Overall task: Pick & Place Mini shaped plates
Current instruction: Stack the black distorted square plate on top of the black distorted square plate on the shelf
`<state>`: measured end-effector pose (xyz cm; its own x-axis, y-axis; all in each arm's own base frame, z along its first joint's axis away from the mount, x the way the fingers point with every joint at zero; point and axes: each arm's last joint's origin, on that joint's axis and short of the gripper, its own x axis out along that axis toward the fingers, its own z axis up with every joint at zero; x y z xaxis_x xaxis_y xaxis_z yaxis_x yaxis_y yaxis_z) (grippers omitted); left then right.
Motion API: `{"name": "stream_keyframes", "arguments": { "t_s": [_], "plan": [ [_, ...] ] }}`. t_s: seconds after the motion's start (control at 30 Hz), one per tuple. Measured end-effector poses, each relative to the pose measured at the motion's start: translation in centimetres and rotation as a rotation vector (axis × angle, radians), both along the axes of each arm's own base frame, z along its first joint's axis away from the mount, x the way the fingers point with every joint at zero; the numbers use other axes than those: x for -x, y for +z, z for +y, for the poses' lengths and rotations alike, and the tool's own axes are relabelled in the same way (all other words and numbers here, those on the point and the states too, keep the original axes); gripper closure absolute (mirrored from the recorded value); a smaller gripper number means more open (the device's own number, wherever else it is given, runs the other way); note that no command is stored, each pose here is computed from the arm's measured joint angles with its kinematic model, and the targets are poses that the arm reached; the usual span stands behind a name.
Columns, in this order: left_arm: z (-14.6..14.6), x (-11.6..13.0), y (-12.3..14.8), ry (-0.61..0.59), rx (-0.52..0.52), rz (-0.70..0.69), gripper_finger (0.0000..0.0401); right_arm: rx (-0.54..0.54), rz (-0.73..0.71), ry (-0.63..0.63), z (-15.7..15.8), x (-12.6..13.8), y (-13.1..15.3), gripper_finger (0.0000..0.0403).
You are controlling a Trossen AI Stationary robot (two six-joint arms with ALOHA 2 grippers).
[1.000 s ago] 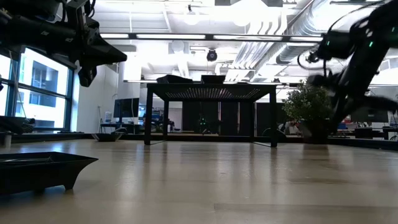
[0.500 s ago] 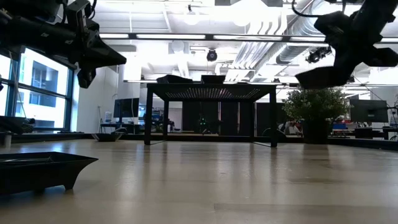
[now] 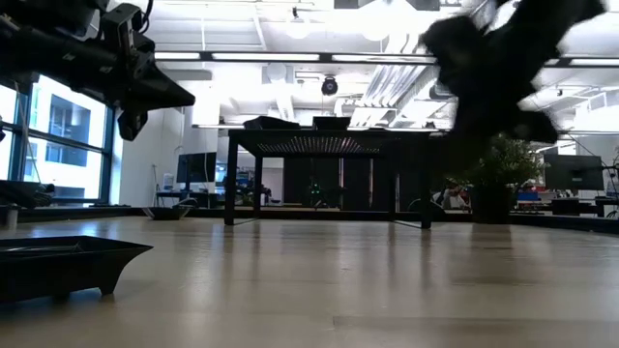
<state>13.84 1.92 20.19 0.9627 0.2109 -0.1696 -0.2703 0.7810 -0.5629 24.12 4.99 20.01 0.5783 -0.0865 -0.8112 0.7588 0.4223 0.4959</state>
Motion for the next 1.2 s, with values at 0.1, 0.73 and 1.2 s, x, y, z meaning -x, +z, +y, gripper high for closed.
{"name": "stream_keyframes", "arguments": {
  "t_s": [0.1,0.73,1.2],
  "plan": [
    [0.0,0.0,0.0,-0.009,0.002,0.004,0.04,0.013,-0.059,0.008,-0.4,-3.0,-2.1,0.0402],
    [-0.6,0.2,-1.4,-0.182,0.064,0.145,0.04,0.182,-0.073,0.354,-3.4,-17.2,-4.5,0.0381],
    [-0.2,-1.6,-1.7,-0.116,0.135,0.302,0.04,0.421,-0.064,0.517,-4.0,-12.0,1.0,0.0353]
  ]
}}
